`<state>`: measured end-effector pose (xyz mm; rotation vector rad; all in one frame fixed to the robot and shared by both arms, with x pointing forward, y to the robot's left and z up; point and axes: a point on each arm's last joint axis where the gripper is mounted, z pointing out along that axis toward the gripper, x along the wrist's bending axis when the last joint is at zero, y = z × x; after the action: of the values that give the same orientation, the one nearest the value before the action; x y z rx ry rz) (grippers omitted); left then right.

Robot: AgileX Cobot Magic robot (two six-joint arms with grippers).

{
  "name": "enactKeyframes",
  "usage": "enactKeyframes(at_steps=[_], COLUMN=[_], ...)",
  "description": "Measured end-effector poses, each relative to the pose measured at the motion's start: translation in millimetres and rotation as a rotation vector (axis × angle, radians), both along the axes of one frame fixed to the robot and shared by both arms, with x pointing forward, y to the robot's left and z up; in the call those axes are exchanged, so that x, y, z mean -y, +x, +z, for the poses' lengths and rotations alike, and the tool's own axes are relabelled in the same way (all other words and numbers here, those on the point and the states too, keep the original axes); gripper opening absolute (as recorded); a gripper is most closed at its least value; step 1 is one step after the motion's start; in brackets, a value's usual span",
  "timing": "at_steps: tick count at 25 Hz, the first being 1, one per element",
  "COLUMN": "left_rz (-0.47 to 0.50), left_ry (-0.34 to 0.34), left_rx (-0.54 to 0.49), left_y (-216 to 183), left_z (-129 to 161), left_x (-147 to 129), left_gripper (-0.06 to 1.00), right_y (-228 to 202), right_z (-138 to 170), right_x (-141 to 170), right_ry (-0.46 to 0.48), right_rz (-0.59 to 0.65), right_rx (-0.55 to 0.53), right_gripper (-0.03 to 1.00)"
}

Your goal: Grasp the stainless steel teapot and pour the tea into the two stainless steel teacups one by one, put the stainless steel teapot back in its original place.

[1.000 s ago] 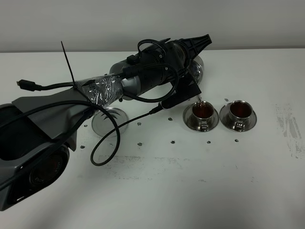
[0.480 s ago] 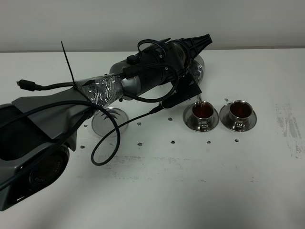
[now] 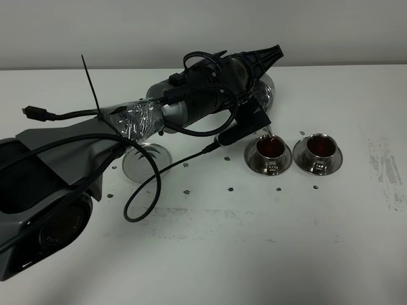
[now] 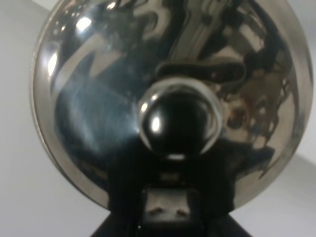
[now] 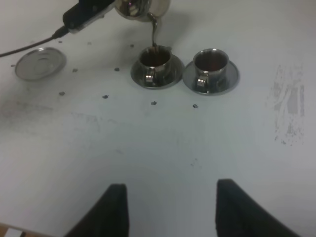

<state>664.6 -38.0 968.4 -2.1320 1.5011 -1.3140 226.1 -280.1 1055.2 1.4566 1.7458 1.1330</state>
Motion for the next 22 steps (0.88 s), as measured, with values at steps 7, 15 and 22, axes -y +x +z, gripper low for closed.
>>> enactKeyframes(at_steps=[7,15,22], left_rz=[0.13,0.33,0.577], left_ry=[-0.085,-0.262,-0.525], left_rx=[-0.115,-0.211,-0.418], left_y=[-4.3,-2.5,-21.1], left_z=[4.7,32.0,52.0], left_x=[-7.1,-29.1,-39.0], left_gripper=[0.24,0.24,0.24], right_y=[0.0,0.0,0.0], right_z=[0.0,0.0,0.0], right_x=[0.0,0.0,0.0], right_ry=[-0.001,-0.001,0.0], right_rz=[0.0,0.0,0.0], right_rx=[0.0,0.0,0.0], right_gripper=[0.4,0.4,0.4])
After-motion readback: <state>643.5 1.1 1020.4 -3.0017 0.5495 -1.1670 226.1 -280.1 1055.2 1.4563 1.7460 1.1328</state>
